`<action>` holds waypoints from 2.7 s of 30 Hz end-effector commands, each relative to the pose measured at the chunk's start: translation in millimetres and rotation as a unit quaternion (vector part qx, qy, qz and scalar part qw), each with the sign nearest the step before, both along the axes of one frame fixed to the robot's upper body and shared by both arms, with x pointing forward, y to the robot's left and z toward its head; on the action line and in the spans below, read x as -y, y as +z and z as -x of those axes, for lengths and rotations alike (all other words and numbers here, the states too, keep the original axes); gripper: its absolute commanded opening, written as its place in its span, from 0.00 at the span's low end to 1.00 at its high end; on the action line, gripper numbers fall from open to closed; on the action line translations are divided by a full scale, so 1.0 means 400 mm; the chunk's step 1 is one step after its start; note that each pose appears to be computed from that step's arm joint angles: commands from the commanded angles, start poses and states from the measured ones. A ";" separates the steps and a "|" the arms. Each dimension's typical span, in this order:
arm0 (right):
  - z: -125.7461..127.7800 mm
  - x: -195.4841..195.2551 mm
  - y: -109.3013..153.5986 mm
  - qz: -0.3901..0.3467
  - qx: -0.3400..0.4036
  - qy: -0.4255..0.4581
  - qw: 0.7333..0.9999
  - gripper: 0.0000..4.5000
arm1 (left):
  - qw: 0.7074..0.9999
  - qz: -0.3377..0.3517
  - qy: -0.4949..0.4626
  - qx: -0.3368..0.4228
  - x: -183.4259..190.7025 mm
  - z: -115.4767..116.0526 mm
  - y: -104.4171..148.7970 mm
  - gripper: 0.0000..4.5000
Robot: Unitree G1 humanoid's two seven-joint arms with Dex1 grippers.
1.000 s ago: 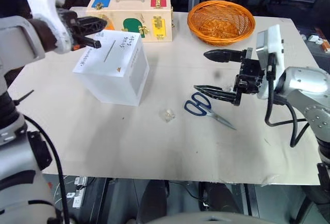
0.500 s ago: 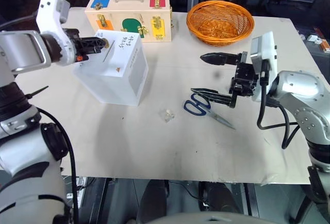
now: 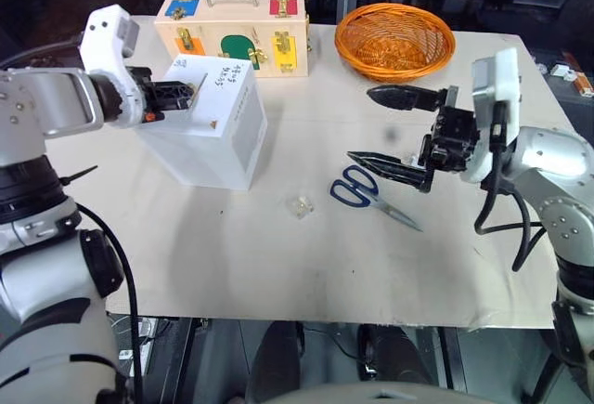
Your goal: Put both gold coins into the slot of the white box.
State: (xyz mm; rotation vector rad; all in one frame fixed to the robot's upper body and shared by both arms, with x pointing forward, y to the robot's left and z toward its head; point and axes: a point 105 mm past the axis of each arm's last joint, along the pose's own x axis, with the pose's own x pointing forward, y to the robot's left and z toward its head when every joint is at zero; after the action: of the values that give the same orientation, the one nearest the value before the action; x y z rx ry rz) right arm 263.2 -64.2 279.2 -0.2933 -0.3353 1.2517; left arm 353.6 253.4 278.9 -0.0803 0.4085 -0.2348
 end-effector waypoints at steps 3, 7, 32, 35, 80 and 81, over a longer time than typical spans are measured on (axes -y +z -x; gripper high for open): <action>0.029 -0.001 0.046 -0.015 0.032 0.021 0.999 0.99 | 0.997 -0.057 -0.014 0.052 0.021 0.000 0.044 0.06; 0.027 0.000 0.044 -0.015 0.024 0.021 0.999 1.00 | 0.996 -0.055 -0.012 0.075 0.018 0.003 0.057 0.39; -0.107 -0.206 -0.332 0.083 -0.248 -0.103 0.960 0.49 | 0.915 -0.070 -0.368 0.151 0.107 0.348 -0.148 0.69; -0.101 -0.222 -0.344 0.103 -0.249 -0.092 0.958 0.42 | 0.911 -0.080 -0.383 0.134 0.095 0.360 -0.172 0.69; 0.007 -0.110 -0.128 0.062 -0.158 0.064 0.983 0.00 | 0.880 0.083 -0.448 0.130 0.262 0.298 -0.102 0.34; 0.015 -0.108 -0.120 0.064 -0.153 0.071 0.984 0.00 | 0.874 0.086 -0.460 0.132 0.276 0.293 -0.100 0.34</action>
State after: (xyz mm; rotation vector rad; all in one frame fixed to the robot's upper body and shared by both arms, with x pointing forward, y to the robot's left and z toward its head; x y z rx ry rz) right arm 271.0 -22.6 211.5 -0.1610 0.0726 1.3805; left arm 236.5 150.6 234.4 -0.0309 0.1475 -1.1743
